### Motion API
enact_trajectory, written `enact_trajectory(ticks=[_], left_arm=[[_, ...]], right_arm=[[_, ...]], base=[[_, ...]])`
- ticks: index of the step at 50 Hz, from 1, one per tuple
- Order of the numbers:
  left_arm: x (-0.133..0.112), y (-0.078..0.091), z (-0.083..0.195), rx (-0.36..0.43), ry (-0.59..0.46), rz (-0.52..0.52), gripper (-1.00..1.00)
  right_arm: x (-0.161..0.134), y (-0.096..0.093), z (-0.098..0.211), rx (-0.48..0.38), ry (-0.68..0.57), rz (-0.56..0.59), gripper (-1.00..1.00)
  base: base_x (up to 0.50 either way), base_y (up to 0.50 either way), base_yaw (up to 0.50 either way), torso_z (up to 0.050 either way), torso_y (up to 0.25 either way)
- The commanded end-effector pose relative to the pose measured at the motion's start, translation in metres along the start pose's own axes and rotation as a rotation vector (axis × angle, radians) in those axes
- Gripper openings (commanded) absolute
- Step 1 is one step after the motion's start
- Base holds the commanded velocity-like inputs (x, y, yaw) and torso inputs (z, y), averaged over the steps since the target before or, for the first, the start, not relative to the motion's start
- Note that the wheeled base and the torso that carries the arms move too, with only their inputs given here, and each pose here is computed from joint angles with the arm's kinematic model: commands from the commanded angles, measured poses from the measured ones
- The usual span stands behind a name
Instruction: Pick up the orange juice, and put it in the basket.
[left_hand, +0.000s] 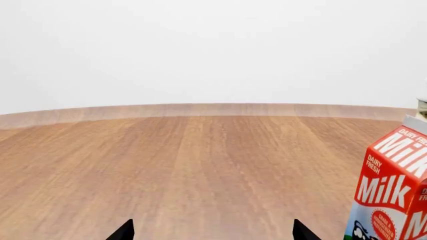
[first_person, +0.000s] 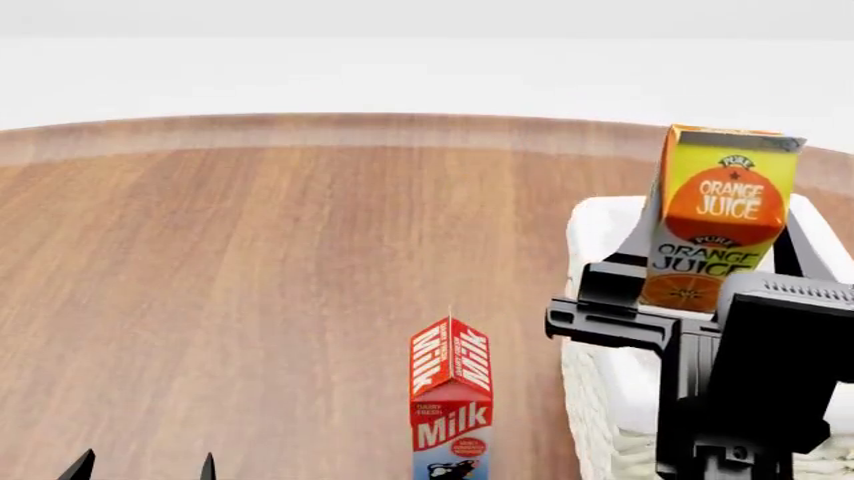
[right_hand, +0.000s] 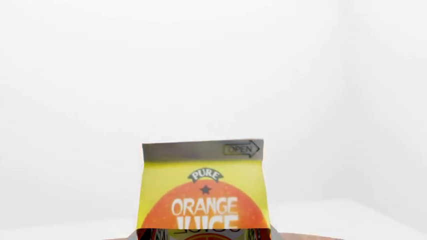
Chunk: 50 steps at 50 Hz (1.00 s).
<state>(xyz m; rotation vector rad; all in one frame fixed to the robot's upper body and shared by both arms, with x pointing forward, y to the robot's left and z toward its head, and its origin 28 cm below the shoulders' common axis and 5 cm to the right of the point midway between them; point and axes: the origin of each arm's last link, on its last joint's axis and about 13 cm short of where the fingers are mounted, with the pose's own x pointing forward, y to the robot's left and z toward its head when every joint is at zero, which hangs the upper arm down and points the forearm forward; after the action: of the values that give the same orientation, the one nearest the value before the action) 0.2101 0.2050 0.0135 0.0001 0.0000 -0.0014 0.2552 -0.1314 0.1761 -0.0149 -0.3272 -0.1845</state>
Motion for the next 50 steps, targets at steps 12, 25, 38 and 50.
enact_trajectory(ticks=[12,25,38,50], left_arm=[[0.0,0.0,0.0,0.0,0.0,0.0,1.0],[0.0,0.0,0.0,0.0,0.0,0.0,1.0],[0.0,0.0,0.0,0.0,0.0,0.0,1.0],[0.0,0.0,0.0,0.0,0.0,0.0,1.0]], right_arm=[[0.012,-0.006,-0.026,-0.031,0.032,-0.059,-1.0],[0.025,-0.007,-0.041,-0.047,0.053,-0.079,-1.0],[0.034,-0.008,-0.056,-0.058,0.079,-0.106,-1.0],[0.041,-0.01,-0.065,-0.052,0.091,-0.123,-1.0]], base=[[0.0,0.0,0.0,0.0,0.0],[0.0,0.0,0.0,0.001,0.001],[0.0,0.0,0.0,0.0,0.001],[0.0,0.0,0.0,0.0,0.001]])
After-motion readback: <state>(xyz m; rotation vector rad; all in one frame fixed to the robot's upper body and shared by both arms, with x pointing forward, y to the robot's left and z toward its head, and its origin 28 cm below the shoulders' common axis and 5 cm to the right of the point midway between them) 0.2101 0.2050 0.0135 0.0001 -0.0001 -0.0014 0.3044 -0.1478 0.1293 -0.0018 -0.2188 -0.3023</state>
